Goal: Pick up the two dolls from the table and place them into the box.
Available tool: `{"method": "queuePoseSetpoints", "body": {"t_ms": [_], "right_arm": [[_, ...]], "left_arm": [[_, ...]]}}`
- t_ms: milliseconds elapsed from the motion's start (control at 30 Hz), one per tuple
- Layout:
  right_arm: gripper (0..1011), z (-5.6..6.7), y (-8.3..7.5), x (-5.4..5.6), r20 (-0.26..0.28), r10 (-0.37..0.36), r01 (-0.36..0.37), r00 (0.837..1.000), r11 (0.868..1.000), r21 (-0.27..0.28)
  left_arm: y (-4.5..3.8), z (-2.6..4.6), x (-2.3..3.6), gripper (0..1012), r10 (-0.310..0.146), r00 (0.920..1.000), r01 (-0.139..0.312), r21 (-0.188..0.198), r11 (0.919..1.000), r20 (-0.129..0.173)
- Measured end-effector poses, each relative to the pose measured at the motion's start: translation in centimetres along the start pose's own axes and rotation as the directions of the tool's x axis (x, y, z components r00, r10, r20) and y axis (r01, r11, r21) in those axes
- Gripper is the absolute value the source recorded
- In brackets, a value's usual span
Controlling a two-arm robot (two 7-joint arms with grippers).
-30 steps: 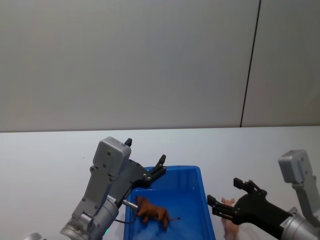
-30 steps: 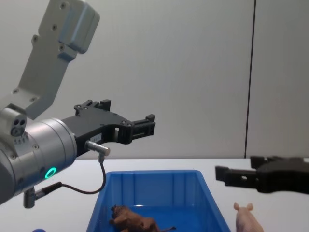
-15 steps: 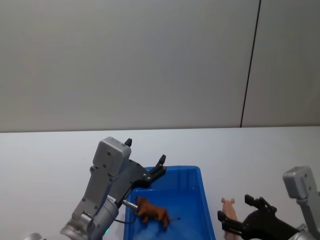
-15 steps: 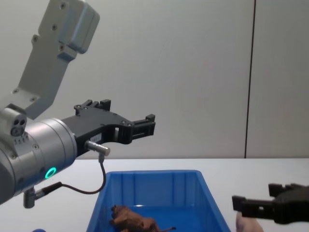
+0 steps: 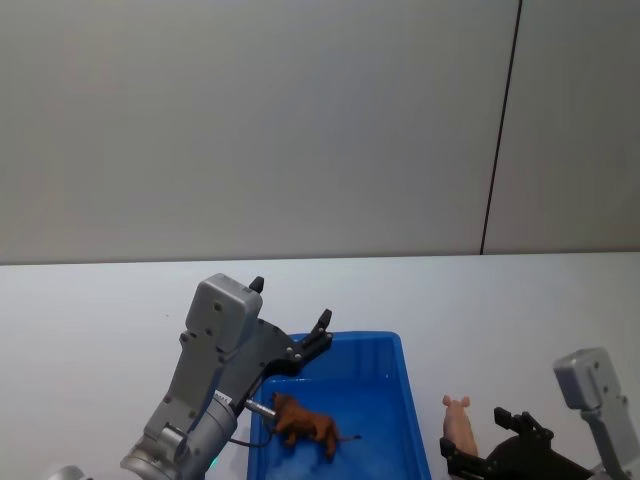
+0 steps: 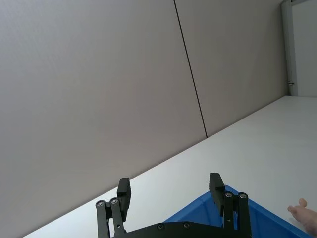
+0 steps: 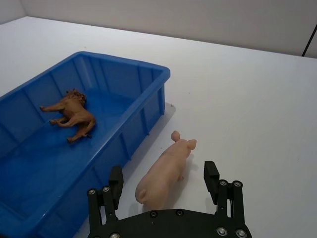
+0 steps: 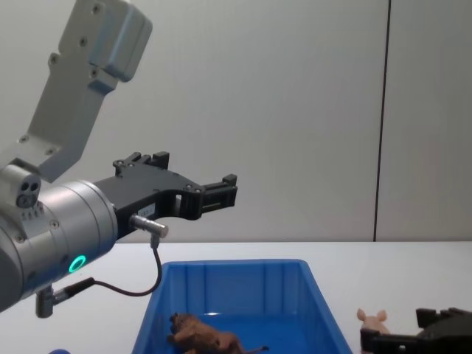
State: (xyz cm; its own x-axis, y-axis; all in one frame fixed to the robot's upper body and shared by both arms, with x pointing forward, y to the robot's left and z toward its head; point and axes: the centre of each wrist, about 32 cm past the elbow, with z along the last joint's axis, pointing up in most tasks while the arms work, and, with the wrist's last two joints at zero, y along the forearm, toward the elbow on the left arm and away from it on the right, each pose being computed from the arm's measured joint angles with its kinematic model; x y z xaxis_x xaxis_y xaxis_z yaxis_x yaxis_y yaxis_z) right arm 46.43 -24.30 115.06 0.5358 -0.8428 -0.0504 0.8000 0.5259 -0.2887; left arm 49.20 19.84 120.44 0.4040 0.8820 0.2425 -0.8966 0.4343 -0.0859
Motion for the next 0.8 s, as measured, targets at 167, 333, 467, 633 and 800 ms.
{"method": "queuePoseSetpoints", "body": {"t_ms": [167,333,467,633,800], "right_arm": [[1001,-0.3,0.7,0.1,-0.004,-0.002,0.001,1.0,1.0,-0.016],[997,-0.5,1.3,0.2,-0.011,0.003,-0.003,1.0,1.0,-0.027],[908,-0.6,1.8,0.2,-0.023,0.009,-0.01,1.0,0.999,-0.042],[780,-0.7,2.3,0.3,-0.046,0.02,-0.023,0.999,0.998,-0.06],[620,-0.9,2.6,0.3,-0.061,0.024,-0.028,0.998,0.997,-0.069]], "left_arm": [[0.0,0.0,0.0,1001,0.0,1.0,0.0,0.0,1.0,0.0],[0.0,0.0,0.0,1001,0.0,1.0,0.0,0.0,1.0,0.0],[0.0,0.0,0.0,1001,0.0,1.0,0.0,0.0,1.0,0.0],[0.0,0.0,0.0,1001,0.0,1.0,0.0,0.0,1.0,0.0],[0.0,0.0,0.0,1001,0.0,1.0,0.0,0.0,1.0,0.0]]}}
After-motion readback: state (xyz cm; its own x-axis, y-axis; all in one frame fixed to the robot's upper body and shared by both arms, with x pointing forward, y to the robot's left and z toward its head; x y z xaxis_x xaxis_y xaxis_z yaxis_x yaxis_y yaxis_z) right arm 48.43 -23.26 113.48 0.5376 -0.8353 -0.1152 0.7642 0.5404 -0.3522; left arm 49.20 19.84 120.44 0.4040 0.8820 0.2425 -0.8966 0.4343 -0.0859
